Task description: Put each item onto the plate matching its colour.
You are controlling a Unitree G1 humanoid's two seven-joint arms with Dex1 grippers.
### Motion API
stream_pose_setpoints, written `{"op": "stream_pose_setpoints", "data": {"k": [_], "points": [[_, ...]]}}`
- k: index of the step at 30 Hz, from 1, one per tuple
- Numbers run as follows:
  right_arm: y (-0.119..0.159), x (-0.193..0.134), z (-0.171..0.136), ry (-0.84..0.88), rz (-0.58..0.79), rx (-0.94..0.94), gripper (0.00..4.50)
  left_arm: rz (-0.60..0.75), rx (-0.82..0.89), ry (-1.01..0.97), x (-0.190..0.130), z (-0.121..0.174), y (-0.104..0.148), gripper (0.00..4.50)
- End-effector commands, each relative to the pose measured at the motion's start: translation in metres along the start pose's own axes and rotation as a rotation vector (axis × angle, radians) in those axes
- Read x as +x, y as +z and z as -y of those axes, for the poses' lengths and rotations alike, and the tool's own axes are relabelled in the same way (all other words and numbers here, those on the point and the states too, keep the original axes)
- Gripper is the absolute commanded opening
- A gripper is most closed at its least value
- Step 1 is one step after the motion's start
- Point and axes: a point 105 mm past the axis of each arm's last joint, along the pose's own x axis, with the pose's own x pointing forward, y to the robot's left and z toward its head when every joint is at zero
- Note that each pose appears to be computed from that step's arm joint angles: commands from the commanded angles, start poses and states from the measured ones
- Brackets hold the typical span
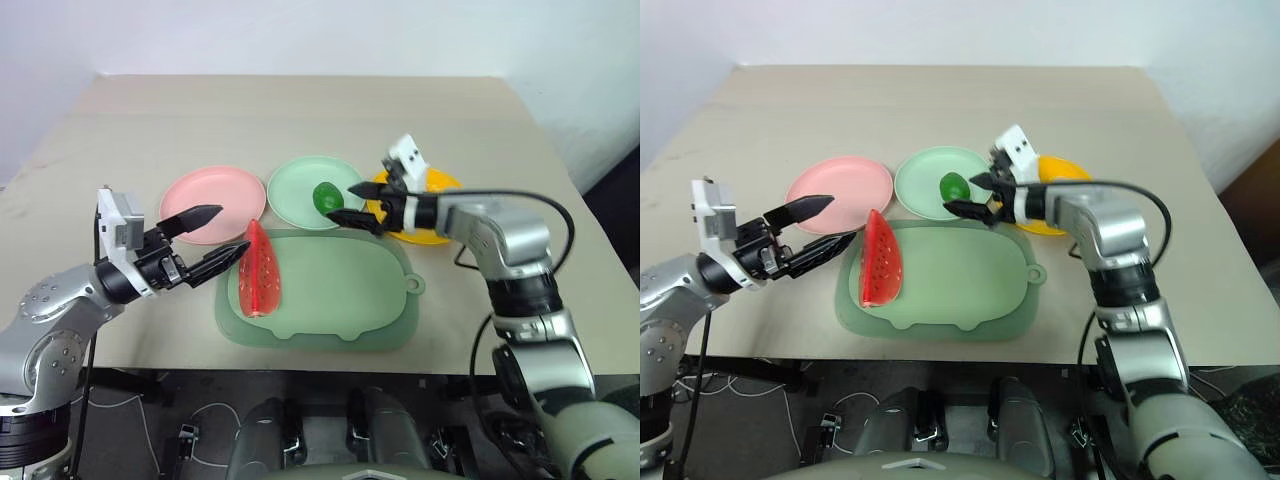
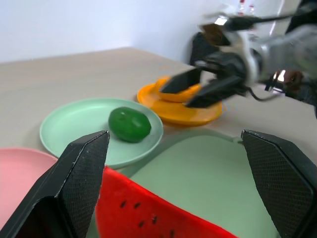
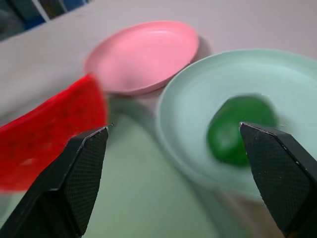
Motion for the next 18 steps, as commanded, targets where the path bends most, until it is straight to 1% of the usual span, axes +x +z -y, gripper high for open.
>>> {"op": "stream_pose_setpoints", "data": {"k": [1, 4, 6, 9, 12, 14, 16, 18], "points": [[0.034, -0.023, -0.019, 0.015, 0.197, -0.136, 4.49, -0.006, 0.016, 0.003, 0.002, 0.011, 0.005, 4.5], [0.029, -0.042, -0.035, 0.075, 0.218, -0.163, 4.49, -0.023, 0.031, 0.03, 0.004, 0.015, 0.001, 4.5], [0.027, -0.047, -0.04, 0.094, 0.221, -0.167, 4.49, -0.027, 0.029, 0.054, 0.004, 0.014, -0.001, 4.5], [0.015, -0.053, -0.048, 0.126, 0.177, -0.207, 4.49, -0.045, 0.018, 0.104, 0.006, 0.013, -0.006, 4.5], [0.011, -0.056, -0.052, 0.133, 0.163, -0.22, 4.49, -0.08, 0.044, 0.141, 0.009, 0.014, -0.012, 4.5], [0.009, -0.056, -0.052, 0.12, 0.155, -0.222, 4.49, -0.077, 0.014, 0.15, 0.013, 0.016, -0.013, 4.5], [0.006, -0.055, -0.051, 0.113, 0.143, -0.231, 4.49, -0.082, 0.003, 0.158, 0.017, 0.018, -0.012, 4.5], [0.009, -0.053, -0.051, 0.107, 0.161, -0.217, 4.49, -0.082, 0.027, 0.169, 0.02, 0.019, -0.007, 4.5]]}}
